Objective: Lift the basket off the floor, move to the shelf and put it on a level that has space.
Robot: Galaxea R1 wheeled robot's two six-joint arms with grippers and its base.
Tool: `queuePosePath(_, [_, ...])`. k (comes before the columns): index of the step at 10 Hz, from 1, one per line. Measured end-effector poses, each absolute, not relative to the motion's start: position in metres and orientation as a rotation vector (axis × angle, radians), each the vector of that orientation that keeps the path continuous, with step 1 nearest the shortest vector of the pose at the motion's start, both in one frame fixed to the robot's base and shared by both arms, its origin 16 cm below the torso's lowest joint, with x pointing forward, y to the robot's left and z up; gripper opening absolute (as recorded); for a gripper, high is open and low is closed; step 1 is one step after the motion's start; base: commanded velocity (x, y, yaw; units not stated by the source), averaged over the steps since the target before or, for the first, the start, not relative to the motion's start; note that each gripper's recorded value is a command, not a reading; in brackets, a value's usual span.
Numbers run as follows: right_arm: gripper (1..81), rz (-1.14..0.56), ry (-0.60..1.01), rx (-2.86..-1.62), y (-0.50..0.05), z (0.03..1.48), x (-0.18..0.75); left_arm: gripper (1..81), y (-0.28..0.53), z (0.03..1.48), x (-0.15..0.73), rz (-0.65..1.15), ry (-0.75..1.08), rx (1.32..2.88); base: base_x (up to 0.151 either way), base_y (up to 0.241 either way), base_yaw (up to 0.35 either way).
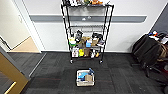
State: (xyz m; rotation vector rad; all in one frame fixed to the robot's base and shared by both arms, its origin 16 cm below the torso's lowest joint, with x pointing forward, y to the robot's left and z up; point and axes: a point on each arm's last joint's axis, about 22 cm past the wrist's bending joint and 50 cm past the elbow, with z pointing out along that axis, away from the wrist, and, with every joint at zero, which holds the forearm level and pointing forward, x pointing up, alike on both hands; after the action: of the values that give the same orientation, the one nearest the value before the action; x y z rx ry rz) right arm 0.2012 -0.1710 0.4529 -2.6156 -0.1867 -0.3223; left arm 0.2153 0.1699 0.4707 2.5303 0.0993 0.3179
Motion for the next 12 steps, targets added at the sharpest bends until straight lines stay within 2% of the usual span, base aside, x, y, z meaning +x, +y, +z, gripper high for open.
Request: queuePosePath(12, [81.1, -0.319, -0.184, -2.626, -0.175, 0.45, 0.199, 81.1, 0.168, 0.472, 0.222, 0.339, 0.105, 2.523, 0.094, 0.0, 0.0])
